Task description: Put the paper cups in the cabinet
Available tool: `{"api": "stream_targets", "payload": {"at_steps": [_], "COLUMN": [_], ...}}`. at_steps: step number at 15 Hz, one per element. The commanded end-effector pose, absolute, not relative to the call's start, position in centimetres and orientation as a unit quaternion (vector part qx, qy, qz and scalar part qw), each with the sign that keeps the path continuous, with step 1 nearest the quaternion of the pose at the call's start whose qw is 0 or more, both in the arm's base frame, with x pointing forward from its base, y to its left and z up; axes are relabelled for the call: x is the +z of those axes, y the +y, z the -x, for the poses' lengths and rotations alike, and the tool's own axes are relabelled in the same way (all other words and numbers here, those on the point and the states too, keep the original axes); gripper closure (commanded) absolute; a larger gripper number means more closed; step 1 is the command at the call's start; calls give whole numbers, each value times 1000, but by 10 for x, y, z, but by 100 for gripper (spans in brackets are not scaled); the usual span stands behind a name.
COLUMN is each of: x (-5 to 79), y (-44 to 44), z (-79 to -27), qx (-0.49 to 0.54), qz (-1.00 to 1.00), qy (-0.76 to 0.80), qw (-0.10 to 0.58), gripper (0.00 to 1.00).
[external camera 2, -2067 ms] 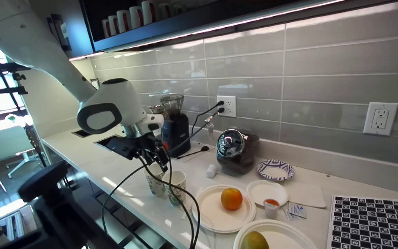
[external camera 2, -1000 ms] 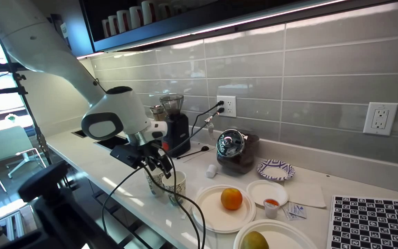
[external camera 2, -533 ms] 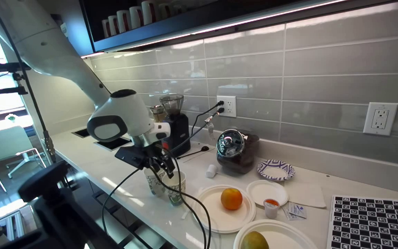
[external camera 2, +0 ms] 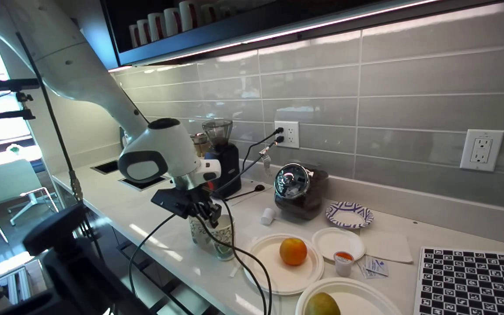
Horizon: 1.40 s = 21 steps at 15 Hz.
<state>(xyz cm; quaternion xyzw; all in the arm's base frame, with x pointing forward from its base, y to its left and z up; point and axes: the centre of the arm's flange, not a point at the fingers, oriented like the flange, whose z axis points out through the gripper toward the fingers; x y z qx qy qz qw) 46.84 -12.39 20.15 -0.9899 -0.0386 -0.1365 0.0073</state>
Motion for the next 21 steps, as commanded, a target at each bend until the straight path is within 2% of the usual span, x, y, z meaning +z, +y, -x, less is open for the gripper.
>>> {"api": "stream_targets", "payload": {"at_steps": [1, 9, 19, 20, 21], "x": [197, 253, 411, 363, 382], "y": [-131, -118, -104, -123, -121], "z": [-471, -453, -414, -431, -428], "qx": [-142, -152, -236, -223, -232], "qz": [989, 988, 965, 969, 966], "qy": [-36, -32, -50, -54, -52], "qw": [13, -11, -104, -91, -97], "gripper": [99, 98, 98, 94, 94]}}
